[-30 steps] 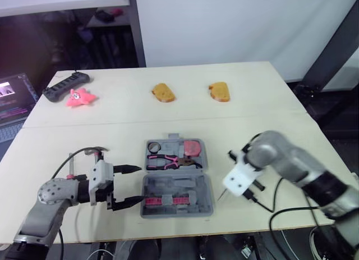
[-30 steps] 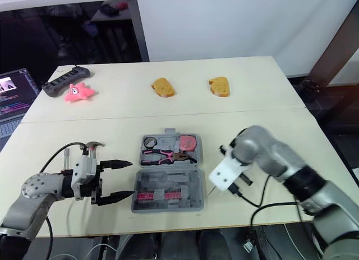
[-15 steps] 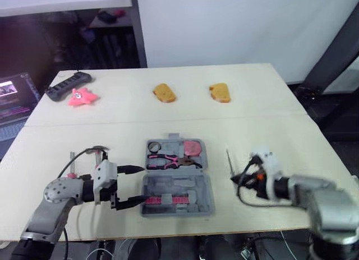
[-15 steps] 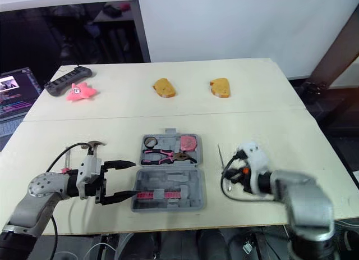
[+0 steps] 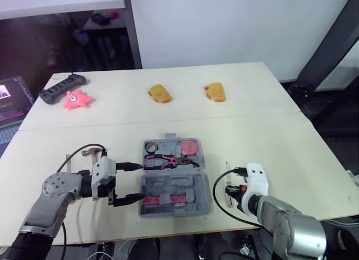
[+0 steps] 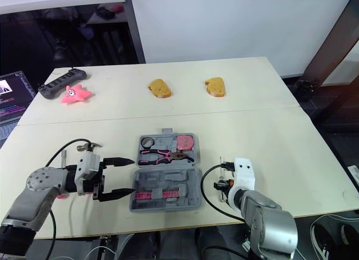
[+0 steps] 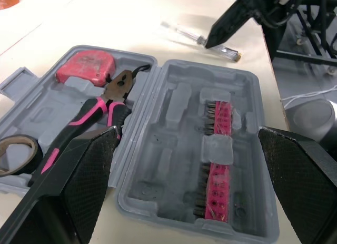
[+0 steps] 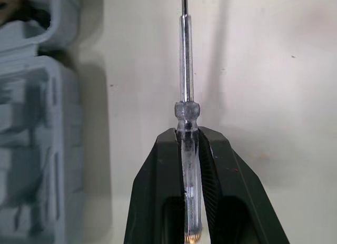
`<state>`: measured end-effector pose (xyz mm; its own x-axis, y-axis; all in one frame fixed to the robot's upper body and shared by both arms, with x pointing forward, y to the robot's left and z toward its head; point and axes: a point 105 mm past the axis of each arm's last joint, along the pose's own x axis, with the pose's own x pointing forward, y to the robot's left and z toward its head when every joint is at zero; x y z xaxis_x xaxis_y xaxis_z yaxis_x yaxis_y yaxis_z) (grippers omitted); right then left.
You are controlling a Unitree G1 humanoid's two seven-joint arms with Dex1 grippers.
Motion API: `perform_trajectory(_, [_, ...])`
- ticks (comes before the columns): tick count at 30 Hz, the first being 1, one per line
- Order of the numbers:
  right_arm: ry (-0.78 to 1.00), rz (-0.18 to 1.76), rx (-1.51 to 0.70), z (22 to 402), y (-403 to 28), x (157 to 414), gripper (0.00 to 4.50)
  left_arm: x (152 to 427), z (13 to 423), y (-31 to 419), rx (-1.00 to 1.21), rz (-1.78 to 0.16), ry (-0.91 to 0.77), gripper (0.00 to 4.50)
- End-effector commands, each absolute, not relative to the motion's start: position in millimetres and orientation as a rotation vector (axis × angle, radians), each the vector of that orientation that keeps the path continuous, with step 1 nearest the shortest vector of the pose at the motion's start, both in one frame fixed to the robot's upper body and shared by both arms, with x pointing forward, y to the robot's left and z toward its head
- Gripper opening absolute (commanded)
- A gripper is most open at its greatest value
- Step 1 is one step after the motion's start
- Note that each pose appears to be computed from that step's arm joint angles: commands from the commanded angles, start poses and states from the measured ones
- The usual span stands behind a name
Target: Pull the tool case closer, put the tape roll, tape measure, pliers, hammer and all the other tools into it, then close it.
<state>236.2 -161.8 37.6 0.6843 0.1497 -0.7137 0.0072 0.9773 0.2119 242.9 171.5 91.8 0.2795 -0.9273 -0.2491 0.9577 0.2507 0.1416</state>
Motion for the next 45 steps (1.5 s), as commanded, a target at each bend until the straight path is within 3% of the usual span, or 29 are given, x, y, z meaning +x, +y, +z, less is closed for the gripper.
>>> perform_trajectory(1, [0.864,0.007,0.188,27.9,-171.4,235.0,1.96,241.4,101.1,174.9,0.309,-1.28,0.093,4.5])
perform_trajectory(6, [0.732,0.032,0.207,47.8,-159.9,232.2,4.45,240.9,101.8,179.3,0.313,-1.257,0.095,4.5])
perform_trajectory(11, [0.614,0.025,0.08,55.3,-152.8,214.7,4.48,239.2,101.1,181.0,0.31,-1.254,0.101,4.5])
perform_trajectory(20, [0.439,-0.017,0.049,42.2,-150.9,215.6,4.48,242.2,103.6,182.5,0.316,-1.265,0.107,4.5])
perform_trajectory(45, [0.464,-0.006,0.008,30.4,-151.6,223.5,4.48,244.7,104.2,182.2,0.324,-1.255,0.101,4.5])
